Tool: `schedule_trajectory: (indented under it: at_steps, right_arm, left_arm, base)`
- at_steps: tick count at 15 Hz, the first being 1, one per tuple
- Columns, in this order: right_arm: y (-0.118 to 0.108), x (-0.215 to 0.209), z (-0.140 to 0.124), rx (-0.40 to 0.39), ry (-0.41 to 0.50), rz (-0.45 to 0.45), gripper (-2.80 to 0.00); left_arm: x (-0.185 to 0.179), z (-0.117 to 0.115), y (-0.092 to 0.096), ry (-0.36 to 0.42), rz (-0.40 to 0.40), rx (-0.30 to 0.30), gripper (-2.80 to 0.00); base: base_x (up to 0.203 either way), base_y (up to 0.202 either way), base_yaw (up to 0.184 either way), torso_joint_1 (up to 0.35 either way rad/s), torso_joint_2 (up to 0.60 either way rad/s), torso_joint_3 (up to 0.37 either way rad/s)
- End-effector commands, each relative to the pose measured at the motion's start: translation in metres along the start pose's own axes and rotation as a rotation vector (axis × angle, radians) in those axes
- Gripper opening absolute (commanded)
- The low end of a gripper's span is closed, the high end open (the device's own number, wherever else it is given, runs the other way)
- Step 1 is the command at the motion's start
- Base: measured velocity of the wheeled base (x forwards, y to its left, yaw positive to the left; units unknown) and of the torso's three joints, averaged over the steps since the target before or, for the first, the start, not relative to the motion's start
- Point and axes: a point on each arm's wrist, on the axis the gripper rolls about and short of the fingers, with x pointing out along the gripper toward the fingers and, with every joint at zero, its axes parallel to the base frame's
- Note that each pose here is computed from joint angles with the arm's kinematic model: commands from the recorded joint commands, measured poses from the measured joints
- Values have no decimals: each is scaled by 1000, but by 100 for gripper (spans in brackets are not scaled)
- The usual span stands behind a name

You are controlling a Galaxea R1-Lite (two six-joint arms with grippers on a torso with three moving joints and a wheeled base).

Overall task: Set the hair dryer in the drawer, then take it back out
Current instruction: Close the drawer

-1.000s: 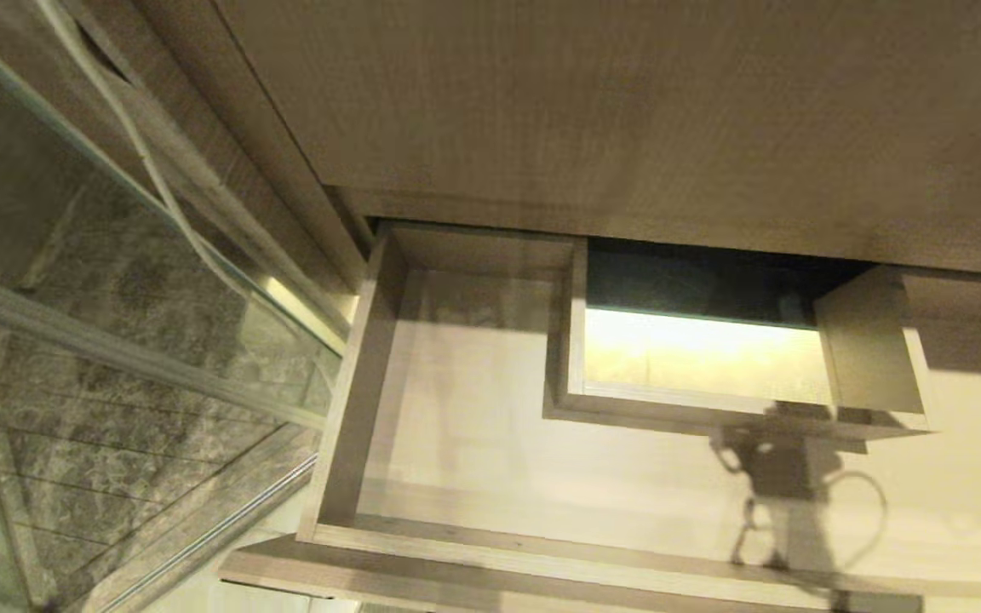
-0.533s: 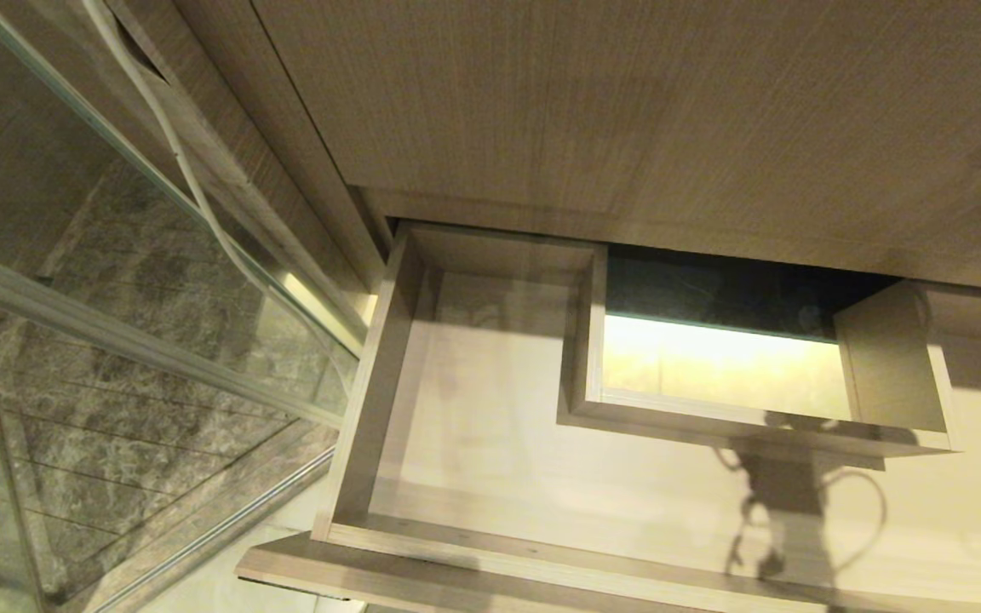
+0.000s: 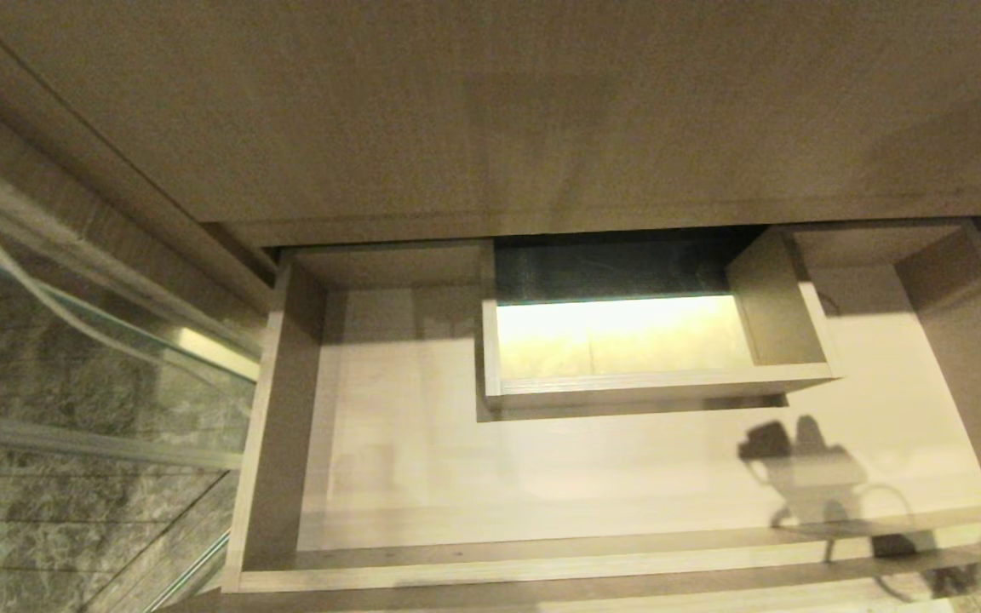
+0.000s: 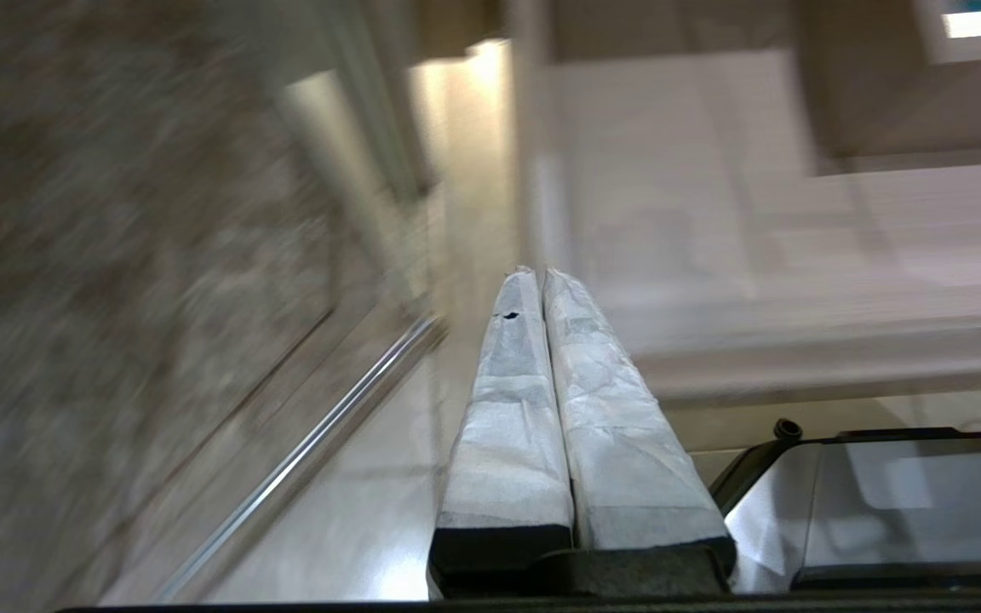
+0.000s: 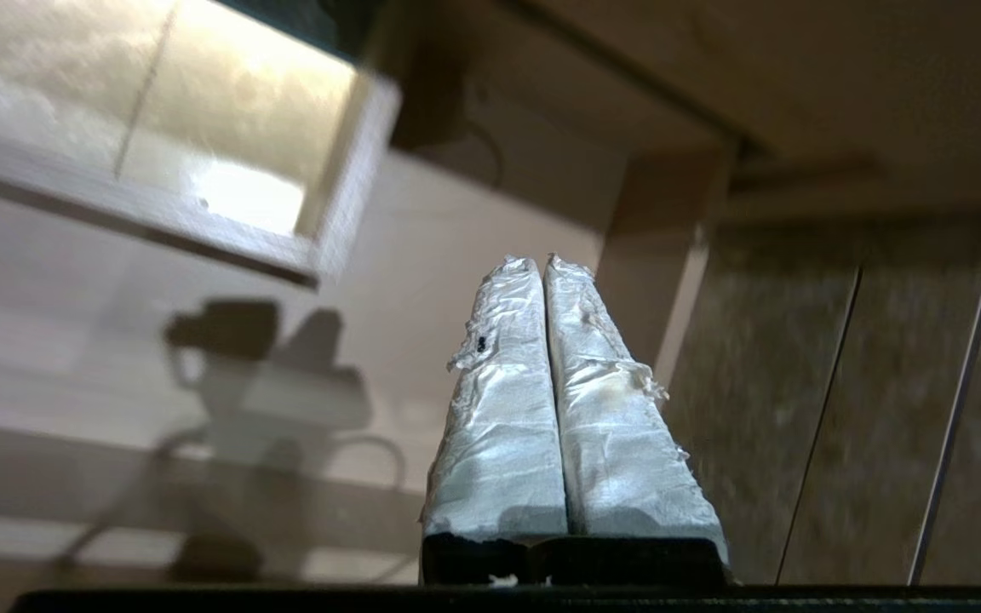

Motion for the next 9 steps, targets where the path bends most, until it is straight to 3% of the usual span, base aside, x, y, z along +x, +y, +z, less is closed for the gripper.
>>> schedule_trajectory:
  at_steps: [1,4,7,9]
  right_arm:
    - [2,2,-3,-5,11,8,-280]
    - [7,4,-10,-1,50,35,-280]
    - [20,10,-33,11,164,99,-280]
    - [37,18,-61,12,340,125,-280]
  left_arm:
    - [0,0,0,0,0,0,-280]
    - [0,0,0,0,0,0,-280]
    - [0,0,0,1,0,0,-280]
    - [0,0,0,0,0,0,-280]
  base:
    - [1,8,-165,-4,-1,2]
    - [-1,10,-136,5,2,4]
    - [0,1,-22,-1,-2,2]
    - [0,0,0,0,0,0]
